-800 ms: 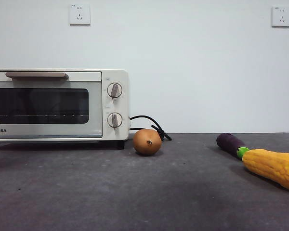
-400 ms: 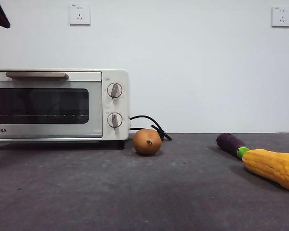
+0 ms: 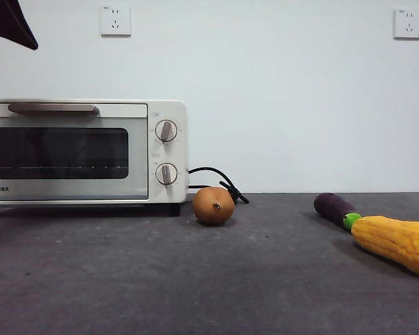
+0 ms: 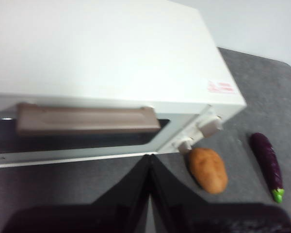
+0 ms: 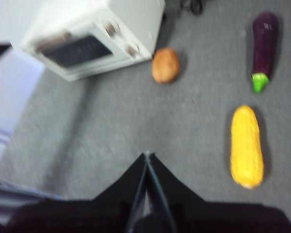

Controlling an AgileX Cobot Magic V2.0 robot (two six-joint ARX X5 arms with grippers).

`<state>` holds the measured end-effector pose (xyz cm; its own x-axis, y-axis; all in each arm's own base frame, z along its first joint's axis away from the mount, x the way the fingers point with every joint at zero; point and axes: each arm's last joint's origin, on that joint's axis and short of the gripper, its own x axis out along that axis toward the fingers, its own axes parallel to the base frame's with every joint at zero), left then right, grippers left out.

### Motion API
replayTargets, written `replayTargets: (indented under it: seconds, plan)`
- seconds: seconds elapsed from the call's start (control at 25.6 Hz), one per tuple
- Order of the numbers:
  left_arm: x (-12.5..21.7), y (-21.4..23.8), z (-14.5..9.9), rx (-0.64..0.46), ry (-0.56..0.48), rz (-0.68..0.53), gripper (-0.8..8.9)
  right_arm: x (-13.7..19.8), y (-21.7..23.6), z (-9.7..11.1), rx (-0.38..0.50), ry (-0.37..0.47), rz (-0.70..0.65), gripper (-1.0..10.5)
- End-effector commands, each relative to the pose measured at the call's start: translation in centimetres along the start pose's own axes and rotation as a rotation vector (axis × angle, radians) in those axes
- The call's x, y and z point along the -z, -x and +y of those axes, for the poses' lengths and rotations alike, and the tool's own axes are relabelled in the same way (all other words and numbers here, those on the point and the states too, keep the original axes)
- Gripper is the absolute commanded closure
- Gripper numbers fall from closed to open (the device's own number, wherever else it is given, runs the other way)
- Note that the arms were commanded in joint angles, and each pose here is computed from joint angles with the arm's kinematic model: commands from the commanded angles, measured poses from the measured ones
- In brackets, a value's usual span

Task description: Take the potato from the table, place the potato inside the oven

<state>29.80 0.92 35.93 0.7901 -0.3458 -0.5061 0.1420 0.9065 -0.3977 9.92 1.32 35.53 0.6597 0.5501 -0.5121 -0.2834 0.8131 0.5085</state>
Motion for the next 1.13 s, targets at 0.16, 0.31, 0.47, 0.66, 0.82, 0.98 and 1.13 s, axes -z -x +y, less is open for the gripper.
replayTargets:
  seconds: [0.16, 0.31, 0.47, 0.66, 0.82, 0.98, 1.13]
  plan:
    - [-0.6, -3.0, 2.5, -0.004, 0.069, 0.062, 8.18, -0.9, -0.3, 0.0, 0.004, 0.088, 0.062, 9.5]
    - [-0.7, -5.0, 4.2, -0.009, 0.107, 0.094, 8.18, -1.2, -0.3, 0.1, 0.003, 0.094, 0.054, 9.5]
    - [-0.6, -6.1, 5.7, -0.022, 0.144, 0.095, 8.18, -1.3, -0.2, 0.2, 0.002, 0.104, 0.048, 9.5]
    - [-0.8, -6.8, 6.5, -0.008, 0.164, 0.077, 8.18, -1.4, -0.2, 0.1, 0.003, 0.104, 0.049, 9.5]
    - [-1.0, -7.1, 6.6, -0.003, 0.158, 0.050, 8.18, -1.5, -0.5, 0.0, 0.004, 0.099, 0.056, 9.5]
    - [-1.3, -7.1, 6.7, -0.032, 0.149, 0.020, 8.19, -1.7, -0.8, -0.2, 0.007, 0.092, 0.066, 9.5]
    - [-1.3, -7.1, 6.7, -0.055, 0.145, 0.013, 8.19, -1.9, -1.1, -0.4, 0.010, 0.087, 0.073, 9.5]
